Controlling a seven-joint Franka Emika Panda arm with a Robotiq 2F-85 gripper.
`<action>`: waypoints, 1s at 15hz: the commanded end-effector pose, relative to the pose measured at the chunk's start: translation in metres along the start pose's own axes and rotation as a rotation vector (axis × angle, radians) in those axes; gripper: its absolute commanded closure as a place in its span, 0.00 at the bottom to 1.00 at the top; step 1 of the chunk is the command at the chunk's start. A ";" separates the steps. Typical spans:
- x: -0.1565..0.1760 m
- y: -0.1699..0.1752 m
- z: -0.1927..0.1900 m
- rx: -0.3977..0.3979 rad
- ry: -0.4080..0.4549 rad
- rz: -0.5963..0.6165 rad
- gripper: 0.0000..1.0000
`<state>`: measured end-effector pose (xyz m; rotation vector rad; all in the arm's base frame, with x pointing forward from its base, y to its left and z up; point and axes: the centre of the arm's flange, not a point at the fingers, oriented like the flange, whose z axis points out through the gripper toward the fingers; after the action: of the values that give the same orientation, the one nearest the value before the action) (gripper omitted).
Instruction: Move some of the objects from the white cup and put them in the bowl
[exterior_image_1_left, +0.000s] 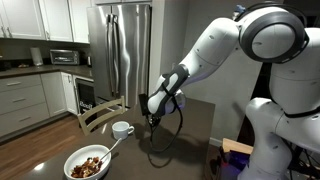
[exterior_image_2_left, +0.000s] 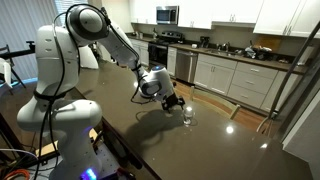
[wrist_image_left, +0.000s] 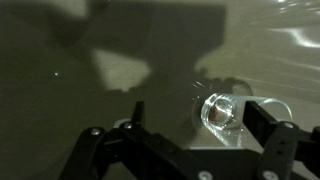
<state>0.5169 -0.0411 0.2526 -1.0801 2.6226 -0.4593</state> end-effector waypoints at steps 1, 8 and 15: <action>0.000 0.001 0.000 -0.001 0.001 -0.001 0.00; -0.007 -0.004 -0.024 -0.005 -0.042 -0.002 0.00; -0.020 0.003 -0.076 0.164 -0.097 -0.242 0.00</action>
<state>0.5236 -0.0186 0.2935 -1.2206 2.4529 -0.5687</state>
